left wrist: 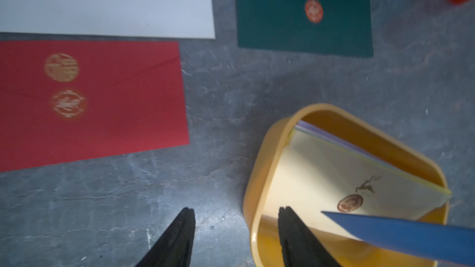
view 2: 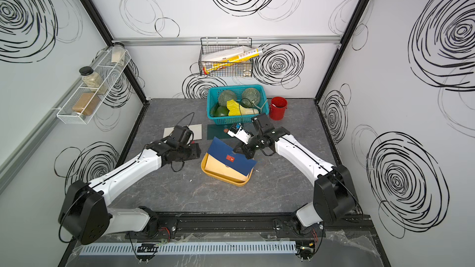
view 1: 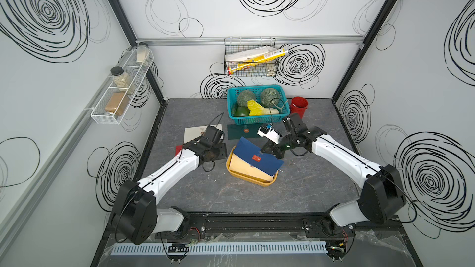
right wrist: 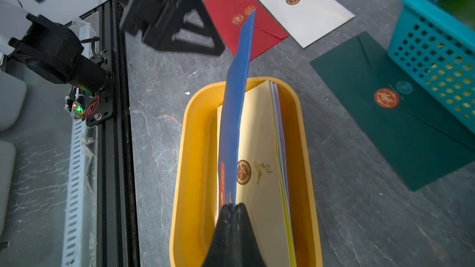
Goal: Put the sealed envelopes into the storage box
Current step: Move the storage box to the center of the board, then place the envelope in the storage box.
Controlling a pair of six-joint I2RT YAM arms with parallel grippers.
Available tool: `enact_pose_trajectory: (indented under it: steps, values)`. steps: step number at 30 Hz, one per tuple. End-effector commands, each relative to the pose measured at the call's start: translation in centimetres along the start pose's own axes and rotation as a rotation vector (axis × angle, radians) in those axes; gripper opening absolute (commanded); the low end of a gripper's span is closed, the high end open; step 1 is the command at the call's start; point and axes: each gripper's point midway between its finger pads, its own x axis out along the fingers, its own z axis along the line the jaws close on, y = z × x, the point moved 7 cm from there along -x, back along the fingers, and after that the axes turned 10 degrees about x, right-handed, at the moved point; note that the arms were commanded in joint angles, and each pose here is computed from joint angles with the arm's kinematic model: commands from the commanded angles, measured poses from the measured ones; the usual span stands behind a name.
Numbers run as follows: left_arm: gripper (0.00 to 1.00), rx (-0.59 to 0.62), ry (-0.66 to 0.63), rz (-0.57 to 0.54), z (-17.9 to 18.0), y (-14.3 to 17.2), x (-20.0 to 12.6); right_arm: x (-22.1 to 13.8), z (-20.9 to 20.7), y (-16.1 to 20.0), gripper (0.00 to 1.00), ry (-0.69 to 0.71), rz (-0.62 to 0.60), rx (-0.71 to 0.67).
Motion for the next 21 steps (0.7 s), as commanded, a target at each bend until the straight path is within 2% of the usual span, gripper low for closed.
enact_pose_trajectory:
  steps: [1,5,15,19,21]
  values:
    - [0.59,-0.046,-0.051,0.001,2.6,-0.5,-0.7,1.3,-0.1,0.4,0.0,0.011,0.103,-0.016]
    - [0.6,-0.067,-0.049,-0.004,3.6,-0.3,-0.8,2.5,-0.9,0.8,0.0,0.04,0.185,-0.012]
    - [0.59,-0.074,-0.026,-0.002,3.4,-0.6,-0.2,5.2,-2.0,1.2,0.01,0.118,0.329,-0.017]
    - [0.59,-0.072,-0.023,-0.003,3.3,-0.8,-0.2,5.7,-2.3,0.7,0.1,0.153,0.31,-0.017]
    - [0.59,-0.069,-0.022,-0.003,3.3,-0.8,-0.2,5.7,-2.6,0.4,0.18,0.18,0.298,-0.014]
